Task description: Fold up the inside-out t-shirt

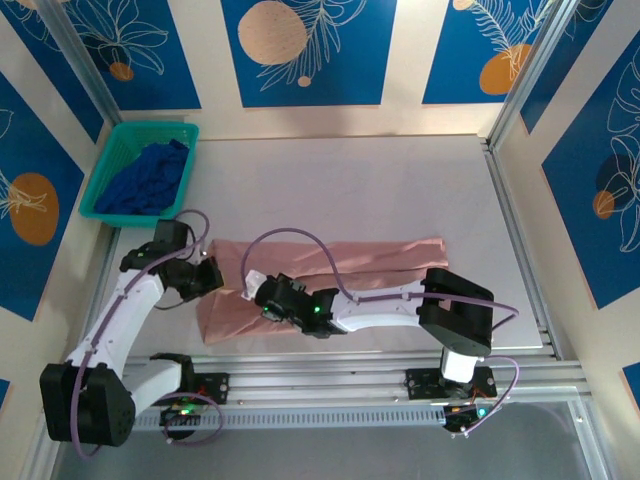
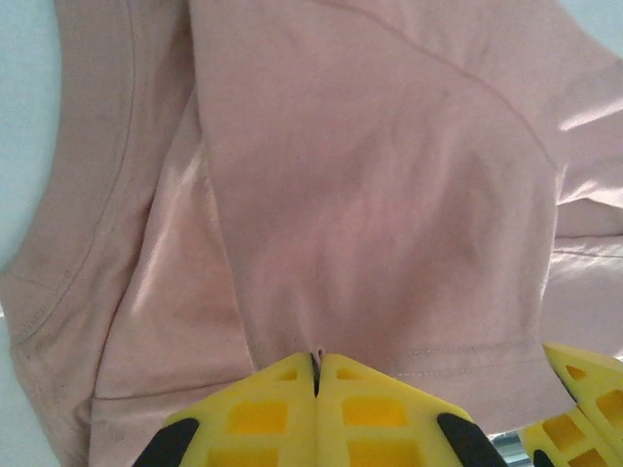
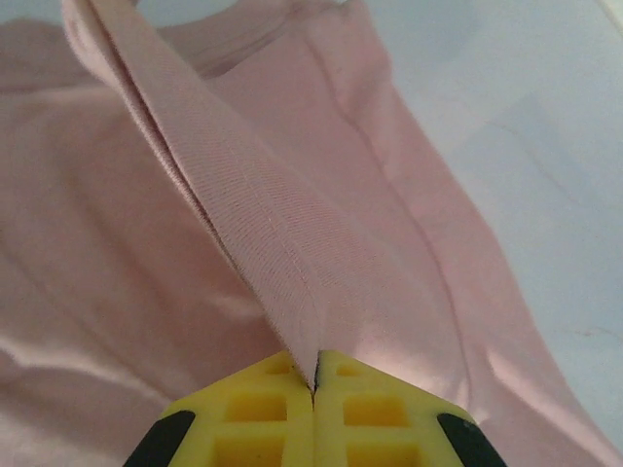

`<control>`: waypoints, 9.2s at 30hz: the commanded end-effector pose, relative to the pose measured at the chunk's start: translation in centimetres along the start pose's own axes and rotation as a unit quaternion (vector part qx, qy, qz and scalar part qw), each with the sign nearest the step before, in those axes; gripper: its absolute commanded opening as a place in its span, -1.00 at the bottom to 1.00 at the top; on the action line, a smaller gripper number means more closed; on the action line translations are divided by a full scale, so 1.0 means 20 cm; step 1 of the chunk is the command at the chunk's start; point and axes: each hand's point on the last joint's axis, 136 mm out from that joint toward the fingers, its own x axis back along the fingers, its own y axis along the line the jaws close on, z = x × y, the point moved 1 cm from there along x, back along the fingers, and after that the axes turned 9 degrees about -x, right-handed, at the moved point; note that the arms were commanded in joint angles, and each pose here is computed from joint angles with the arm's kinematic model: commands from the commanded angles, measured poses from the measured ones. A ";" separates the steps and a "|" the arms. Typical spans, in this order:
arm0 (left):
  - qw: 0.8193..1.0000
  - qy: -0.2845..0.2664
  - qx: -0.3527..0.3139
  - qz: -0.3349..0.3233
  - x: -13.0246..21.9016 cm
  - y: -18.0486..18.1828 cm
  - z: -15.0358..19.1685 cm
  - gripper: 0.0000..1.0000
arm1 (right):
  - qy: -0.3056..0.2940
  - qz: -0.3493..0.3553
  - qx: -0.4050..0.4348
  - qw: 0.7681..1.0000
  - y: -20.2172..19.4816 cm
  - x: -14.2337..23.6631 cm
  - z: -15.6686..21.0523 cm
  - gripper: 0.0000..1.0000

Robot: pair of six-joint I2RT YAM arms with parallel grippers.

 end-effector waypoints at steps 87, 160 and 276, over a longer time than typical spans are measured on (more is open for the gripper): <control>0.987 -0.095 -0.045 -0.119 -0.03 0.12 -0.23 0.54 | 0.260 -0.206 -0.293 0.897 -0.03 0.13 0.31 -0.26; 0.992 0.009 -0.126 -0.023 -0.52 -0.01 -0.04 0.30 | 0.194 -0.125 -0.439 0.869 -0.56 0.00 0.28 0.34; 0.975 -0.128 -0.122 -0.131 0.55 -0.08 -0.53 -1.00 | 0.251 -0.123 -0.500 0.819 -0.79 -0.20 0.61 0.00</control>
